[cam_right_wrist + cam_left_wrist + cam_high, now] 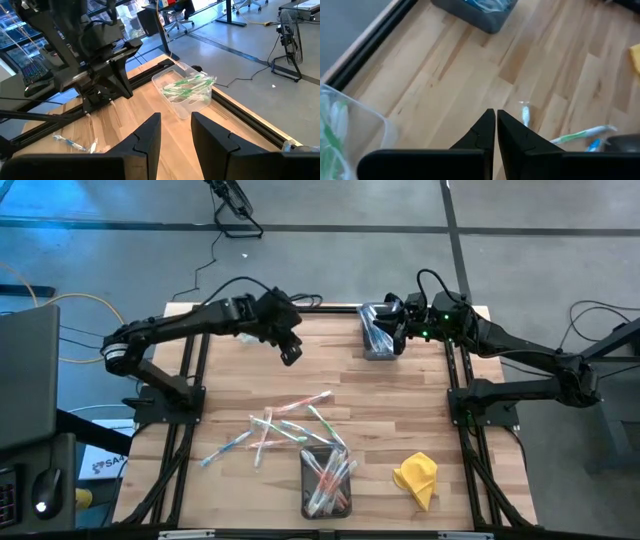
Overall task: Pick & Place Toothbrushes
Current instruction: Put the orange toothbrush into the bottom black bin
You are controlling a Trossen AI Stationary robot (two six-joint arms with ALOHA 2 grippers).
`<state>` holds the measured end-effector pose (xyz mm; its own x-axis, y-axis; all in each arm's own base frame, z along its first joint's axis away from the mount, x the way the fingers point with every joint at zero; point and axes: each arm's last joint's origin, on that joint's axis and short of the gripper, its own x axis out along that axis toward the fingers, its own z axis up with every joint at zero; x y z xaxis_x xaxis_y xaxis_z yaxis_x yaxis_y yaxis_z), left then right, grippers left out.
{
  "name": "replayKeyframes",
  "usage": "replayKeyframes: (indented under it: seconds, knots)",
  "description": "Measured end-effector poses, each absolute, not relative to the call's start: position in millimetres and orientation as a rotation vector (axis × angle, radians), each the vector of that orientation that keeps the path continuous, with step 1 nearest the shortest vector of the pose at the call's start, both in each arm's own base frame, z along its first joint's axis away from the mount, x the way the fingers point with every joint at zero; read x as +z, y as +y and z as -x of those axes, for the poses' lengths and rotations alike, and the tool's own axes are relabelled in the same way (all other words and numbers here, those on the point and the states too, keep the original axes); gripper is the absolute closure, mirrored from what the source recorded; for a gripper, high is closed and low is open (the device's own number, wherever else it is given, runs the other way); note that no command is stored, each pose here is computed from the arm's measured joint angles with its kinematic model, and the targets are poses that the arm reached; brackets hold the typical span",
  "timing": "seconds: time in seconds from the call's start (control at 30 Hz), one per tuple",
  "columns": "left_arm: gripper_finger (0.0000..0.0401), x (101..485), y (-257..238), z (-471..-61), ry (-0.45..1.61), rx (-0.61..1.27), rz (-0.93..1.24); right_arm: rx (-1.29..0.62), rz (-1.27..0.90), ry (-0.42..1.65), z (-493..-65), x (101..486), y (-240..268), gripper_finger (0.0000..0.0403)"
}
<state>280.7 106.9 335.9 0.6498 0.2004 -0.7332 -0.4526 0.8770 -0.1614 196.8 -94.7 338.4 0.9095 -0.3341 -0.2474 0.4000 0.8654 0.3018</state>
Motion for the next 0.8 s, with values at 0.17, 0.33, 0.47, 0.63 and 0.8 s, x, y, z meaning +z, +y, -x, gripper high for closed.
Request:
replayKeyframes:
  seconds: [0.17,0.33,0.47,0.63,0.8]
  knots:
    - [0.0384,335.8,101.3,-282.8,0.785,0.398,0.32,-0.388,-0.367,0.188,-196.8,338.4,-94.7,0.0302]
    - [0.0384,335.8,101.8,-282.6,0.785,0.402,0.319,-0.392,-0.407,0.18,-196.8,338.4,-94.7,0.0302]
    - [0.0384,335.8,102.2,-282.4,0.789,0.401,0.293,-0.408,-0.407,0.177,-196.7,338.4,-95.1,0.0302]
    - [0.0384,335.8,102.4,-282.3,0.795,0.395,0.261,-0.435,-0.403,0.174,-196.4,338.3,-95.8,0.0302]
    - [0.0384,335.8,102.4,-282.3,0.796,0.393,0.256,-0.448,-0.401,0.172,-196.2,338.3,-96.2,0.0302]
